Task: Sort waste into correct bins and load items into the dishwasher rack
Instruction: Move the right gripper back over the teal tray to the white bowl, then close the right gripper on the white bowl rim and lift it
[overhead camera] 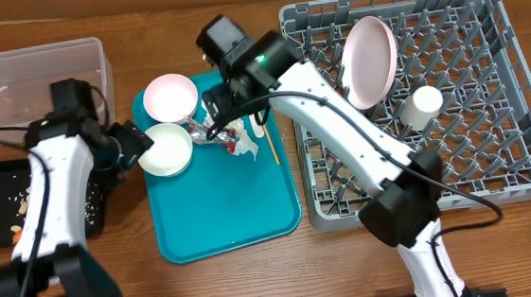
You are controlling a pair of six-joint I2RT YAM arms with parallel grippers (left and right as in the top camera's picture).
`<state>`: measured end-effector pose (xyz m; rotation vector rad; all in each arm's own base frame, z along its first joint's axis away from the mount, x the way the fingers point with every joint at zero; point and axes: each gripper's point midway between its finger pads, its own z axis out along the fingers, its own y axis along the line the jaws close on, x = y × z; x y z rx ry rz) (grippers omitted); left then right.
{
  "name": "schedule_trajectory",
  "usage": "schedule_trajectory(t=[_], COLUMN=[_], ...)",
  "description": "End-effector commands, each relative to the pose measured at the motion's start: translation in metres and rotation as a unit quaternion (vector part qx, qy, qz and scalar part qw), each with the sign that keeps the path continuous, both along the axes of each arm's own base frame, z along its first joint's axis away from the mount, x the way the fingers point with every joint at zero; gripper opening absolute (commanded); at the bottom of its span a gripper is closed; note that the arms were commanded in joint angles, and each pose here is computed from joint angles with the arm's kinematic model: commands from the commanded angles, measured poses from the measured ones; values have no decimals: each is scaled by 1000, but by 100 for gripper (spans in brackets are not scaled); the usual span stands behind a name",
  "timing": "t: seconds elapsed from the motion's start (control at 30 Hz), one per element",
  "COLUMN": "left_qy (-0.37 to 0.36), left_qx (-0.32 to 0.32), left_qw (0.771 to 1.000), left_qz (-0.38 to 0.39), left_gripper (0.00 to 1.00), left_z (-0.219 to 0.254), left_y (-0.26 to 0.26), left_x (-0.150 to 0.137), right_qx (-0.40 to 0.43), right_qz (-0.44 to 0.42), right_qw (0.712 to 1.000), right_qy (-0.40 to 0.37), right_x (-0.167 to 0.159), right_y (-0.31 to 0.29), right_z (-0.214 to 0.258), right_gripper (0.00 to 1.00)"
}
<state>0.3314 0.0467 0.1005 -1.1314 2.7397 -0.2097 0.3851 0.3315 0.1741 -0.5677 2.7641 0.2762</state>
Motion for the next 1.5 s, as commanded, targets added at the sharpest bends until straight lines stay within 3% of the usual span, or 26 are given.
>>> schedule_trajectory(t=[0.0, 0.13, 0.27, 0.47, 0.63, 1.17, 1.47], left_qy=[23, 7, -19, -26, -27, -27, -27], left_qx=[17, 20, 27, 34, 35, 35, 35], left_qw=[999, 996, 989, 977, 976, 976, 976], left_qz=[31, 84, 145, 207, 213, 213, 213], left_gripper=[90, 94, 100, 100, 100, 100, 100], left_z=[-13, 5, 31, 39, 39, 39, 39], left_y=[11, 44, 85, 124, 128, 128, 128], left_x=[2, -2, -12, -32, -34, -34, -34], right_qx=[73, 119, 122, 91, 71, 43, 29], right_qz=[15, 35, 36, 20, 17, -70, -81], right_qw=[997, 991, 991, 993, 992, 989, 991], right_qy=[-14, 45, 49, 76, 101, 122, 106], right_x=[-12, -31, -35, -48, -66, -50, -43], right_y=[8, 32, 54, 88, 110, 116, 110], right_z=[55, 46, 31, -23, -60, -134, -139], right_gripper=[85, 79, 78, 76, 73, 61, 61])
